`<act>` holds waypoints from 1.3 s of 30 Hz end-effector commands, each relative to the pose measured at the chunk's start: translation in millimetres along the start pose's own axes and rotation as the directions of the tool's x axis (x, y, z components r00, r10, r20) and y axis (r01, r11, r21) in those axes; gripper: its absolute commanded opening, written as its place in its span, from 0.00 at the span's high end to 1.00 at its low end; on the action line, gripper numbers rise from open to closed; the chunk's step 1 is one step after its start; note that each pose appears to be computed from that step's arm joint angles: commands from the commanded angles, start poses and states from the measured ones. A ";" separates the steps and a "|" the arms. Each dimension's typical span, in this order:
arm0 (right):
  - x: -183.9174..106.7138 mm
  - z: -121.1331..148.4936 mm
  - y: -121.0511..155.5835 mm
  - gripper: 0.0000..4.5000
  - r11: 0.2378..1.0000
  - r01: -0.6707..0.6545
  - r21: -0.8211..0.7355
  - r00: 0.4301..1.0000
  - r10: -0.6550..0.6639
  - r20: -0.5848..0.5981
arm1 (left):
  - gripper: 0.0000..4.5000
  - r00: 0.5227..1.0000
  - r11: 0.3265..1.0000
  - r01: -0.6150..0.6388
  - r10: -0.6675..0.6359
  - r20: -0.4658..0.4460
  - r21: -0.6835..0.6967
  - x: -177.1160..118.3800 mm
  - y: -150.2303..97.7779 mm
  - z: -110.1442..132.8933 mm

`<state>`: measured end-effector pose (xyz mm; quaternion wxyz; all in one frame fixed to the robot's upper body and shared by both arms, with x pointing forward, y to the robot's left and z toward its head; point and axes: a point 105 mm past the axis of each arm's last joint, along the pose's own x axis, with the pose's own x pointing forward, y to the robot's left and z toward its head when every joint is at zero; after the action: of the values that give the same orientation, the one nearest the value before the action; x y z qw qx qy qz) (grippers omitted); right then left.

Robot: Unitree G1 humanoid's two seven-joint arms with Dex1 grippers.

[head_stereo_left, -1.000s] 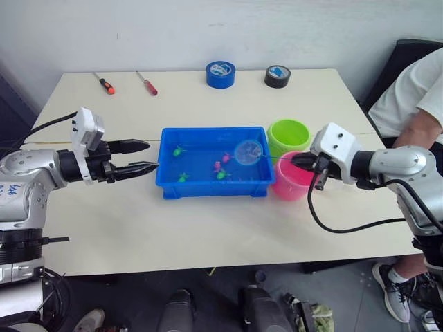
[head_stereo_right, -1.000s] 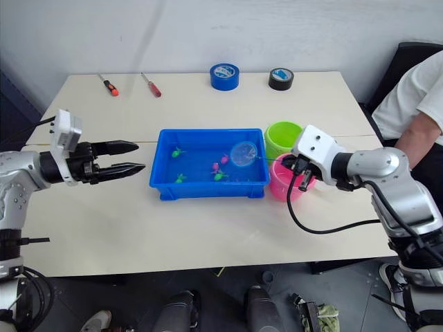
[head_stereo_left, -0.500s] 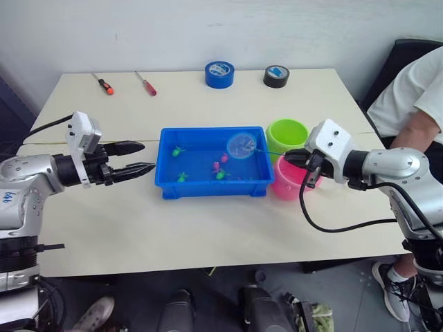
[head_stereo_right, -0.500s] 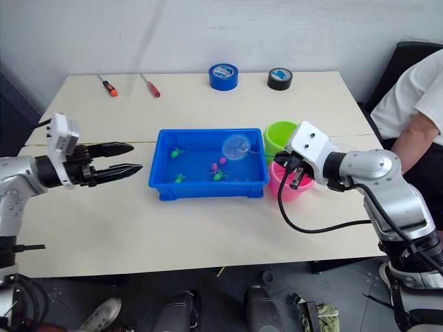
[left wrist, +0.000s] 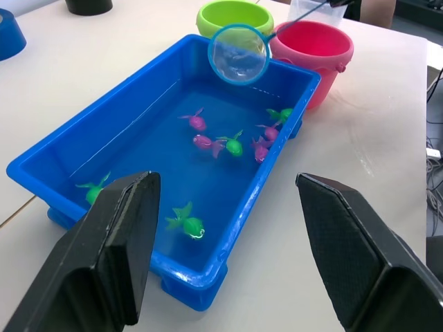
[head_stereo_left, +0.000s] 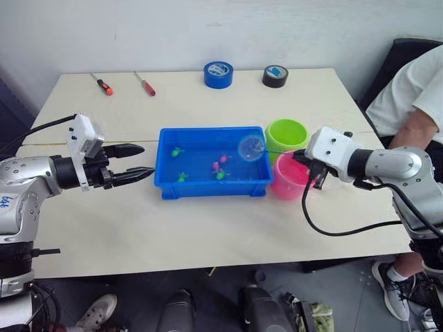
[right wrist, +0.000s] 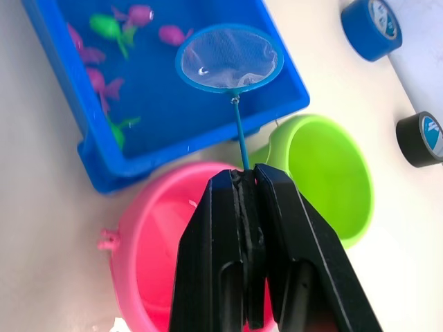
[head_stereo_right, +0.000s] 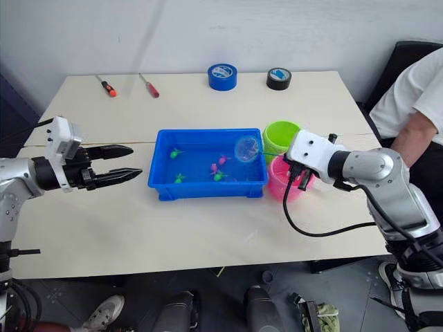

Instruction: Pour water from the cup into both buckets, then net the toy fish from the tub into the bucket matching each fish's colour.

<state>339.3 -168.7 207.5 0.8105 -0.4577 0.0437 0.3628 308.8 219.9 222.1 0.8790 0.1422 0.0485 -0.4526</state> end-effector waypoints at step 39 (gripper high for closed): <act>18.6 13.5 24.1 1.00 0.970 -0.217 0.108 0.975 0.210 0.076 | 0.23 0.999 0.999 0.037 -0.037 0.012 0.017 -1.5 -7.4 13.5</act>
<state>337.4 -143.6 172.2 0.7820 -0.4067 0.1089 0.4596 304.8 211.0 221.0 0.8702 0.1365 0.0601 -0.4696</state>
